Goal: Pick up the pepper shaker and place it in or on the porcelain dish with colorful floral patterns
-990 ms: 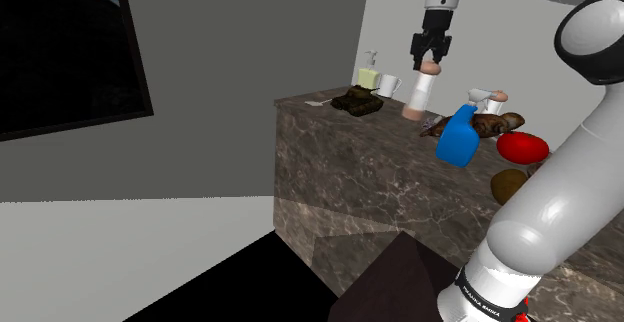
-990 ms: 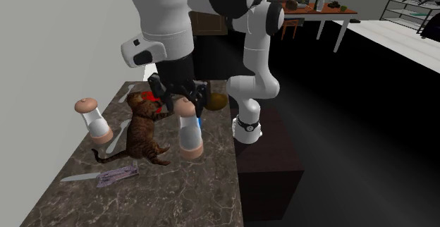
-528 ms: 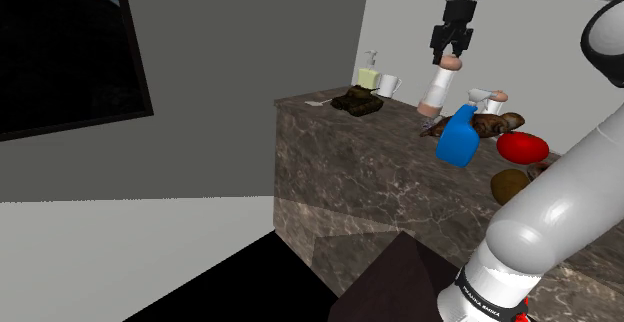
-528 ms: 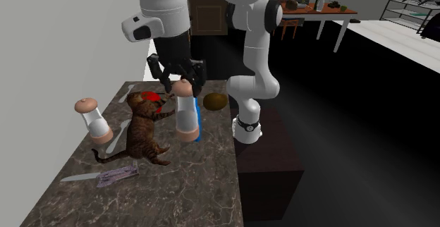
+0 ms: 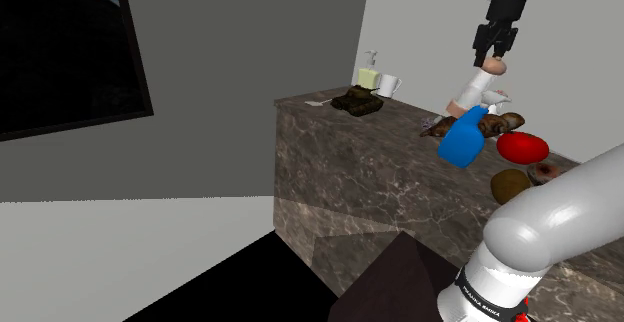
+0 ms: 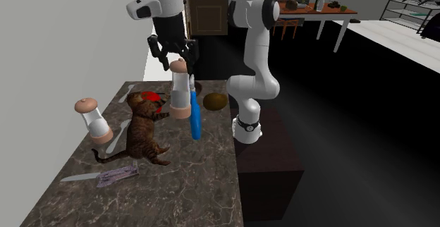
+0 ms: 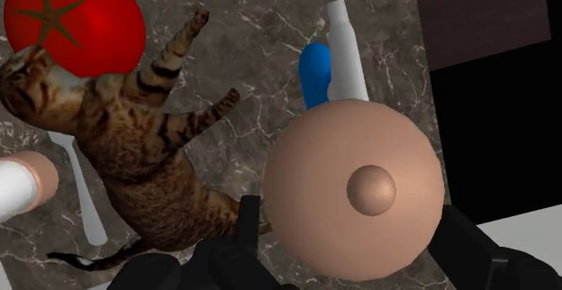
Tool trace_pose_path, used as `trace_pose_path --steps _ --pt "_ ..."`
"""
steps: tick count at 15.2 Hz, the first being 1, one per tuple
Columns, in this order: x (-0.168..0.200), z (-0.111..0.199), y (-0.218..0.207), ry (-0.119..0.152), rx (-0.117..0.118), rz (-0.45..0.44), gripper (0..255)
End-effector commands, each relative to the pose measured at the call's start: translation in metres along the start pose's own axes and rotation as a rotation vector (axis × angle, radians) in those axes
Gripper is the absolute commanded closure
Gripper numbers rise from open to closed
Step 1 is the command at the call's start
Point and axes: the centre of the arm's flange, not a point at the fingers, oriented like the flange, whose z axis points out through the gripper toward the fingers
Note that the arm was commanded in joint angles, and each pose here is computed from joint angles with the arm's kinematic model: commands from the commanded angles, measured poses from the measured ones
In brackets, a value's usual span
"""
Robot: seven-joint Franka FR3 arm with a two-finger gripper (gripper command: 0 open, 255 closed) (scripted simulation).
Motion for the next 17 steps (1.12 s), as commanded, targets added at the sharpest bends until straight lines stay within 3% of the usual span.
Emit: trace_pose_path --steps 1,17 --pt "-0.025 -0.003 0.012 -0.001 0.000 -0.001 255" --pt "-0.210 -0.020 0.113 -0.001 0.000 -0.001 255"
